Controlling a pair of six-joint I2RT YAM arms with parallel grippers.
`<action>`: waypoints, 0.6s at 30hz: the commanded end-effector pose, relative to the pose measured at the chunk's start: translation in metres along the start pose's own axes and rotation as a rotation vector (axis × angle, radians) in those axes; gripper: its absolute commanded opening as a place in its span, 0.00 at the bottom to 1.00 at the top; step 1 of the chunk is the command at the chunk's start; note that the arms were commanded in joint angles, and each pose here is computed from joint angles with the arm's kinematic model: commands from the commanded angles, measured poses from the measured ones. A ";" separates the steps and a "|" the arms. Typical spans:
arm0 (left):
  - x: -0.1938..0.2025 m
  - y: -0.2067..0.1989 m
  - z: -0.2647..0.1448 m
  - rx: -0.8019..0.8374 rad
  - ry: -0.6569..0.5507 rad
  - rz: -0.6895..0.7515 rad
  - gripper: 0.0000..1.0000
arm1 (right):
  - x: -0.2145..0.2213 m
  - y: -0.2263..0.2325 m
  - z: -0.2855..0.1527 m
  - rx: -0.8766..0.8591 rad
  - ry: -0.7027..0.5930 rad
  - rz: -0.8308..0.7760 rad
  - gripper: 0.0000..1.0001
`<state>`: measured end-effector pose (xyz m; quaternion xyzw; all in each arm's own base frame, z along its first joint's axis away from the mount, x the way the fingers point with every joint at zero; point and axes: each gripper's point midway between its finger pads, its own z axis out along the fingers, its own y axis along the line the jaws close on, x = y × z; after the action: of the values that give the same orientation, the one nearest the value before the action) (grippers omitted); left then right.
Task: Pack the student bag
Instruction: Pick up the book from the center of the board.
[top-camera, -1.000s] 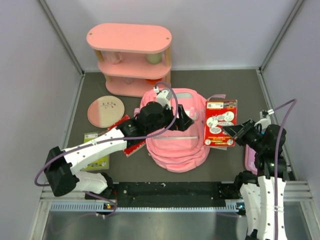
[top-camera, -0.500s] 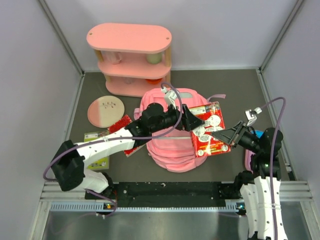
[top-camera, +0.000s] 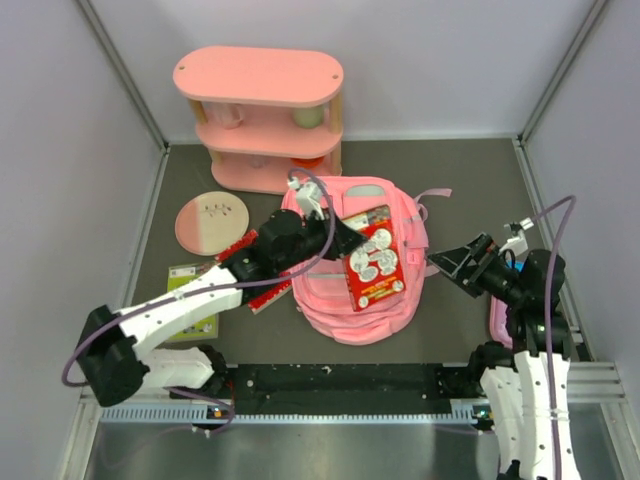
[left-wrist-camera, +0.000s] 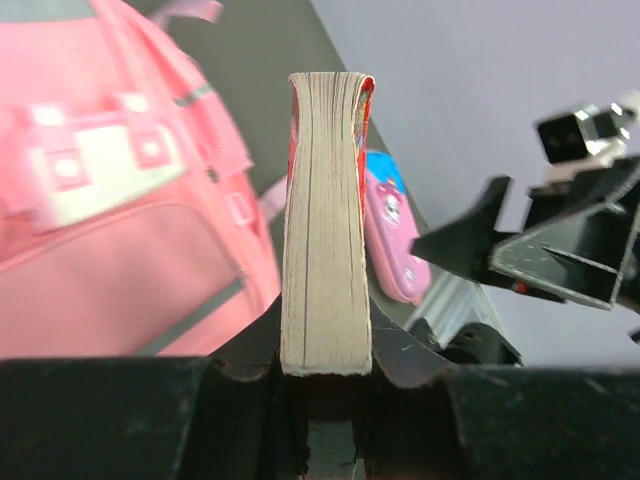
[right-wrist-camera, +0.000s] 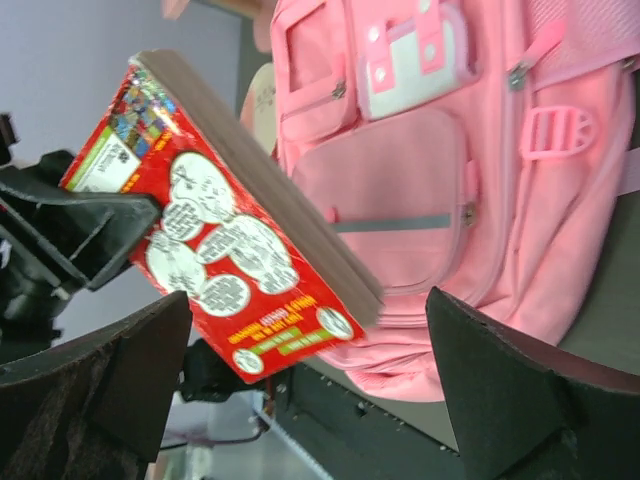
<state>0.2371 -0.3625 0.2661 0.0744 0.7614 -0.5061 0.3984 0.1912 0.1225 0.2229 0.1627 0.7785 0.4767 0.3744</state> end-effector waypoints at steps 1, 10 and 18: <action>-0.057 0.010 -0.050 -0.120 -0.230 0.055 0.00 | -0.009 -0.005 -0.015 0.117 -0.090 -0.071 0.99; -0.085 0.000 -0.085 -0.051 -0.438 -0.048 0.00 | 0.027 0.036 -0.012 -0.219 0.021 0.097 0.99; -0.079 -0.015 -0.074 0.107 -0.454 -0.169 0.00 | 0.052 0.052 0.006 -0.236 0.127 0.075 0.99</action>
<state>0.2467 -0.2752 0.2803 -0.0664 0.7184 -0.4824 0.4968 0.1528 0.1647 0.2180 0.1484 0.7485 0.5656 0.3128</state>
